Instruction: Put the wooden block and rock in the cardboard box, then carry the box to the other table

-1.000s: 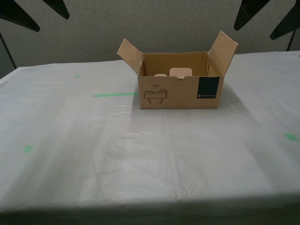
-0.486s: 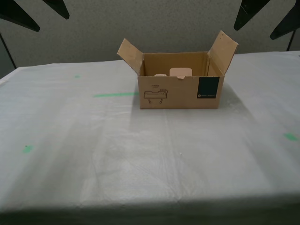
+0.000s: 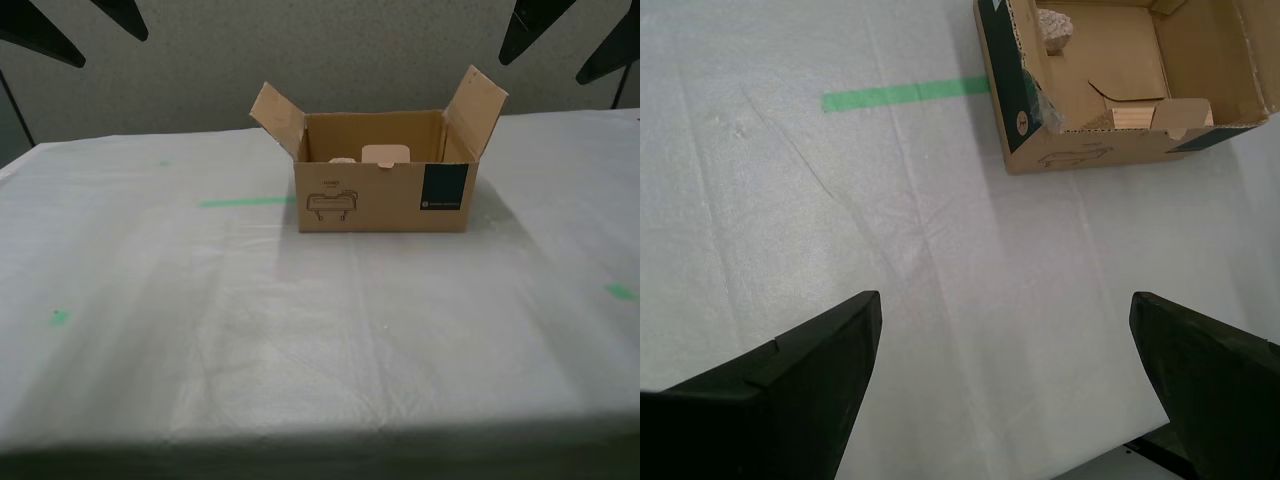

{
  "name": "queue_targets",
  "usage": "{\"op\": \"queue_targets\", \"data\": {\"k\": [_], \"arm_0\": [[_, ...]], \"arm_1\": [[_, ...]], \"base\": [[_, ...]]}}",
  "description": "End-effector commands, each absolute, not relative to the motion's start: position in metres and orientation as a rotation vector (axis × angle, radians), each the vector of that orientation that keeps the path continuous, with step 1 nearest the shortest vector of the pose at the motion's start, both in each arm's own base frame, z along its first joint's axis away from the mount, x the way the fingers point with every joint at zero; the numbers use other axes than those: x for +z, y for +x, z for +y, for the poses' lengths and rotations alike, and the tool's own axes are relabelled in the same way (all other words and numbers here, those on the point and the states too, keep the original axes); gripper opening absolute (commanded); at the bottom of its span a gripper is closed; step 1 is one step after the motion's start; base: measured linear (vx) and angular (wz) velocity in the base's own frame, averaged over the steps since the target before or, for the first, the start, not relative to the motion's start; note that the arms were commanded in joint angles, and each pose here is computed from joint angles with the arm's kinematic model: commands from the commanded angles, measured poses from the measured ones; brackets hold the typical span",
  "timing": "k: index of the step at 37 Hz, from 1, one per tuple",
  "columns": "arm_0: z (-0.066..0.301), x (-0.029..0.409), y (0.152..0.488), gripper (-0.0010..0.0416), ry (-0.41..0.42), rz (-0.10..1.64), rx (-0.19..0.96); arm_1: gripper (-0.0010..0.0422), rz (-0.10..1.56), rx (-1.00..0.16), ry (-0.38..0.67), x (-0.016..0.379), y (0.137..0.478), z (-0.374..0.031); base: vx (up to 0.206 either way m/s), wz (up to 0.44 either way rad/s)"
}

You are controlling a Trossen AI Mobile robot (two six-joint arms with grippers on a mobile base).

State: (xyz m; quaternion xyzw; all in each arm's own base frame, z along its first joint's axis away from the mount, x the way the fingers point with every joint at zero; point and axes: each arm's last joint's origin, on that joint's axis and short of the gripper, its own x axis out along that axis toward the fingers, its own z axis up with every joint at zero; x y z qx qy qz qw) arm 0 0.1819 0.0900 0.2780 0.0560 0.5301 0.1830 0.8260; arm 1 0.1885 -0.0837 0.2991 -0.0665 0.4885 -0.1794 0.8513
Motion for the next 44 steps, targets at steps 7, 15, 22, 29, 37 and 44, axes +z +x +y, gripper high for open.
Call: {"op": "queue_targets", "data": {"k": [7, 15, 22, 29, 37, 44], "arm_0": [[0.0901, 0.278, 0.182, 0.0398, 0.122, 1.127, 0.39], [0.0901, 0.278, 0.182, 0.0398, 0.122, 1.127, 0.39], [0.0901, 0.278, 0.182, 0.0399, 0.122, 1.127, 0.39], [0.0901, 0.278, 0.182, 0.0398, 0.122, 1.127, 0.39], [0.0901, 0.278, 0.182, 0.0398, 0.122, 1.127, 0.39], [0.0901, 0.278, 0.182, 0.0399, 0.122, 1.127, 0.39]], "arm_1": [[0.0339, 1.029, -0.379, -0.141, 0.2991, 0.1885, -0.0838], [0.0339, 1.029, -0.379, -0.141, 0.2991, 0.1885, -0.0838], [0.0339, 1.028, -0.38, -0.141, 0.2992, 0.1884, -0.0837], [0.0339, 1.028, -0.38, -0.141, 0.2992, 0.1884, -0.0837], [0.0339, 1.029, -0.38, -0.141, 0.2991, 0.1885, -0.0838], [0.0339, 1.029, -0.379, -0.141, 0.2991, 0.1885, -0.0838]], "base": [[0.0, 0.0], [0.0, 0.0], [0.0, 0.0], [0.0, 0.0], [0.0, 0.0], [0.0, 0.0]]}}
